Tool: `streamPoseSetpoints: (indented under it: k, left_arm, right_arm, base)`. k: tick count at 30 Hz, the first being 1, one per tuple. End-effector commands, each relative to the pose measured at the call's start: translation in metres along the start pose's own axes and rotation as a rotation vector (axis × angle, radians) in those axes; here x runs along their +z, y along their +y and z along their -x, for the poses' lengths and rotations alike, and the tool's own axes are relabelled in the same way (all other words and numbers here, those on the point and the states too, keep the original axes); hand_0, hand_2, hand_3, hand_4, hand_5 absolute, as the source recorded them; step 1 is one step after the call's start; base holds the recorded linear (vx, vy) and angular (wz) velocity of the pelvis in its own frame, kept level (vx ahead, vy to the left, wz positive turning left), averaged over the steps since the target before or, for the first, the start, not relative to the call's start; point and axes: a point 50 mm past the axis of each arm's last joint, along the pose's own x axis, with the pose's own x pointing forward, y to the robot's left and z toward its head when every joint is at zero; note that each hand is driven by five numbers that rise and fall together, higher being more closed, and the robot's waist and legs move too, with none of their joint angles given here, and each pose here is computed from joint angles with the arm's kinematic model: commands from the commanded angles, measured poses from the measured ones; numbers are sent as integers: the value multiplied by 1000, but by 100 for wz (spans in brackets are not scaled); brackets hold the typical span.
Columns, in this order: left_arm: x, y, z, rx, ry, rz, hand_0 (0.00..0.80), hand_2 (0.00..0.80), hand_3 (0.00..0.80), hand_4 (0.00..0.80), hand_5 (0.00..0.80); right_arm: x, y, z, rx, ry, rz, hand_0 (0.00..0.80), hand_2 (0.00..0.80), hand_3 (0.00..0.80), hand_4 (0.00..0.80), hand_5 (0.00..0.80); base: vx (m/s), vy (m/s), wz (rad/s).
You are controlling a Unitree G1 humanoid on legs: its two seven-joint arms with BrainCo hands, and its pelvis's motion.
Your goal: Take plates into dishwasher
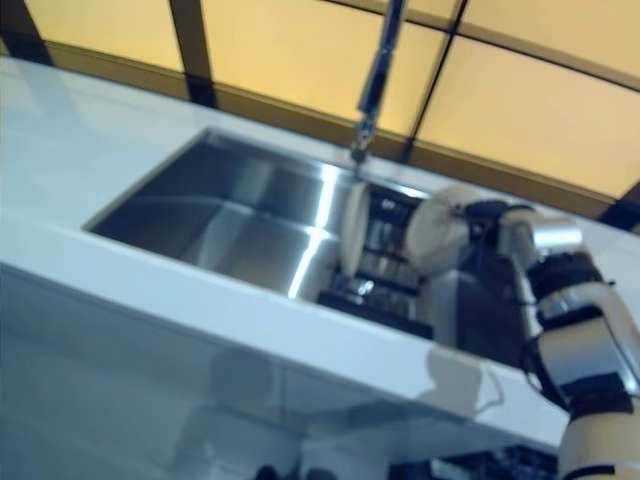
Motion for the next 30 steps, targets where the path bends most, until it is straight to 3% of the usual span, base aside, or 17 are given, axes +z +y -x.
streamPoseSetpoints:
  k: [1, 18, 30]
  left_arm:
    - [-8, 6, 2, 14, 34, -40, 0, 0, 0, 0, 0]
    - [-9, 7, 1, 33, 90, -86, 0, 0, 0, 0, 0]
    - [-1, -2, -2, 18, 86, -85, 0, 0, 0, 0, 0]
  right_arm:
    - [61, -36, 26, -169, -196, 121, 800, 800, 800, 800, 800]
    - [86, -66, 48, -233, -270, 247, 800, 800, 800, 800, 800]
    - [64, -109, 59, -299, -177, 381, 800, 800, 800, 800, 800]
  base:
    - [6, 52, -6]
    - [-16, 22, -22]
    - [-9, 1, -23]
